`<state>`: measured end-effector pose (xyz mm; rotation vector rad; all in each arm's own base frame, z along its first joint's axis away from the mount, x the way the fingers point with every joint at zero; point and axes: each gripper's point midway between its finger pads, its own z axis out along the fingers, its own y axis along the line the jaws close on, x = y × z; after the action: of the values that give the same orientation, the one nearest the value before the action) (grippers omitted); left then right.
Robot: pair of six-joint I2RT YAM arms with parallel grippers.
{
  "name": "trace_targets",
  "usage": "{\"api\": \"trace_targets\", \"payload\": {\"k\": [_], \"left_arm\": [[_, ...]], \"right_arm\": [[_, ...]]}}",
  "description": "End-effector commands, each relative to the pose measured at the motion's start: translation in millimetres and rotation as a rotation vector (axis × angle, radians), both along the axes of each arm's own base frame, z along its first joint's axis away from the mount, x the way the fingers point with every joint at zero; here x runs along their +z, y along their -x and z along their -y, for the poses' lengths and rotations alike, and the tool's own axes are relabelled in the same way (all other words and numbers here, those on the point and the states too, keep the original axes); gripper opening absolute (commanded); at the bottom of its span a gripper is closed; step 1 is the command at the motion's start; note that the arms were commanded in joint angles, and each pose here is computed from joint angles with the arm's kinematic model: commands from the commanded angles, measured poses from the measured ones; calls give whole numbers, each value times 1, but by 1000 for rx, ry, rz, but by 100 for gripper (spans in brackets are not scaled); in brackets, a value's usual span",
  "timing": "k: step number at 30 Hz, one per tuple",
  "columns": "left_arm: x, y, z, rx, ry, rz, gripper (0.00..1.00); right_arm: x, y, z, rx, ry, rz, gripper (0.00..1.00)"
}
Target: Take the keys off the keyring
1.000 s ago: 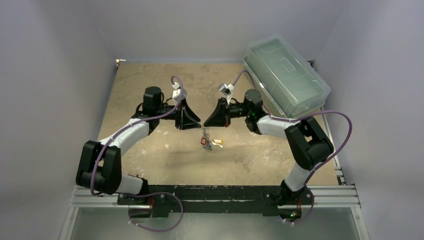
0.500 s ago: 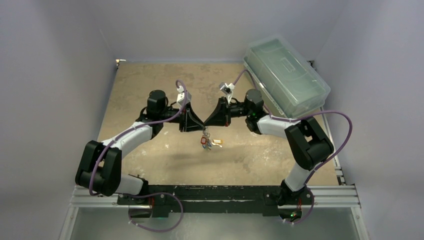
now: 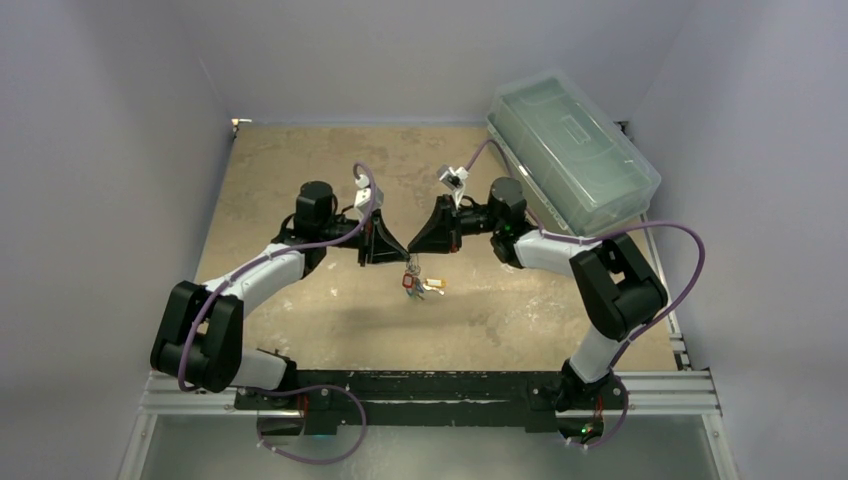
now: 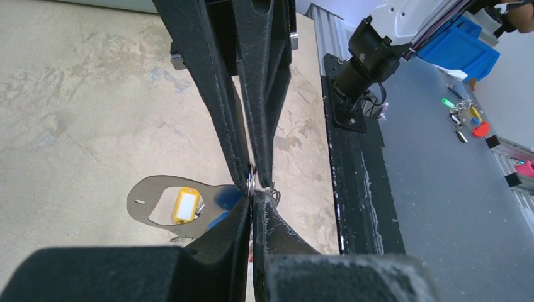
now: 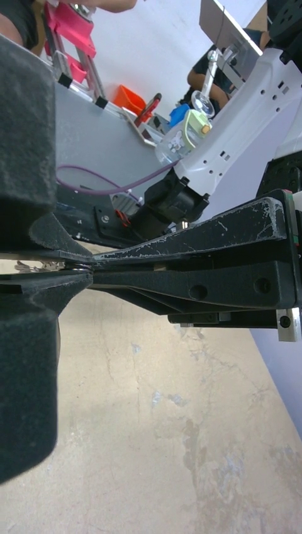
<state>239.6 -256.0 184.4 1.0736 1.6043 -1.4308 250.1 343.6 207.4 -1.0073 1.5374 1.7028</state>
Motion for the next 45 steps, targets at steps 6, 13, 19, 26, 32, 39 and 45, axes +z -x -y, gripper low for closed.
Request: {"api": "trace_targets", "payload": {"k": [6,13,19,26,32,39,45], "left_arm": [[-8,6,-1,-44,-78,89,0],[-18,9,4,-68,-125,123,0],[-20,10,8,-75,-137,136,0],[-23,10,8,-77,-153,145,0],[-27,11,8,-82,-169,150,0],[-26,11,10,-84,-171,152,0],[-25,11,10,-85,-169,153,0]], "right_arm": [[-13,-14,11,43,246,206,28],[-22,-8,20,132,373,193,32],[-22,0,18,167,409,186,40],[-23,11,14,208,415,160,44],[-18,11,10,222,424,155,43],[-21,17,5,247,444,128,37],[-27,18,5,255,471,129,27]]}}
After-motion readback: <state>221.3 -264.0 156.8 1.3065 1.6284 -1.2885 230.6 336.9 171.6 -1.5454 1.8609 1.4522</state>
